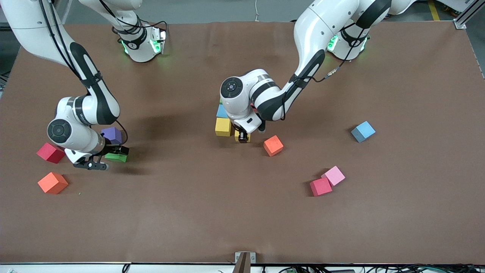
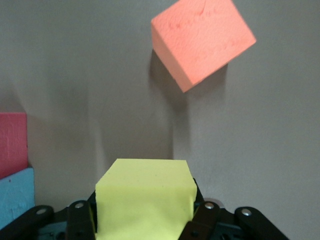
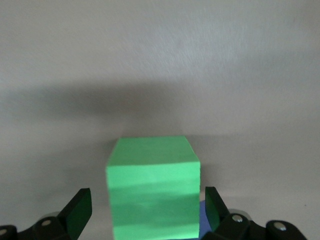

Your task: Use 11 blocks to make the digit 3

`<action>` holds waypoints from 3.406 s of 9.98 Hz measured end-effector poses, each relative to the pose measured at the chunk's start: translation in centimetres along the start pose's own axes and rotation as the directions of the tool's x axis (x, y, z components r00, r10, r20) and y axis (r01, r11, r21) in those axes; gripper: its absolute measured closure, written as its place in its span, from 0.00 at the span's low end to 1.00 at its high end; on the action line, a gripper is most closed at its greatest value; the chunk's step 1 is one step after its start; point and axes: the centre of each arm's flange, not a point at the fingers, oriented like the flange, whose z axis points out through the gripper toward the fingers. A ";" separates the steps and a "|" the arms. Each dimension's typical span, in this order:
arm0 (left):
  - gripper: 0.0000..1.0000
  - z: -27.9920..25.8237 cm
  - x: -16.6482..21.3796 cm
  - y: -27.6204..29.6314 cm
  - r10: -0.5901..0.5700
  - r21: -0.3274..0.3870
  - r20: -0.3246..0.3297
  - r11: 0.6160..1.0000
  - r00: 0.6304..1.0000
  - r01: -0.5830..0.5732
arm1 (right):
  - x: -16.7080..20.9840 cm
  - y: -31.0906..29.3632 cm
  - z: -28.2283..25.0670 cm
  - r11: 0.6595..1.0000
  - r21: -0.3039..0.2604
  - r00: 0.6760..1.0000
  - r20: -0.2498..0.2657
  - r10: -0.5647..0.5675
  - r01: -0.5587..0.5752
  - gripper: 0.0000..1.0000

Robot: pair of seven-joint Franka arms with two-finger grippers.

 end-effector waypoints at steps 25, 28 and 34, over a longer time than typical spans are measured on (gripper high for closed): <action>0.00 -4.7 7.5 2.0 0.364 -0.015 -0.078 0.930 0.928 -0.367 | -2.7 -30.7 -11.7 0.973 0.212 0.986 -0.121 0.118 -0.091 0.39; 0.00 -3.5 11.0 3.4 0.563 0.002 -0.024 0.827 0.826 -0.563 | -3.4 -34.1 -10.5 0.972 0.219 0.988 -0.105 0.114 -0.089 0.39; 0.00 0.6 13.2 2.2 0.790 -0.093 0.038 0.612 0.612 -0.785 | -7.2 -41.5 -5.7 0.989 0.129 0.995 -0.052 0.080 -0.073 0.39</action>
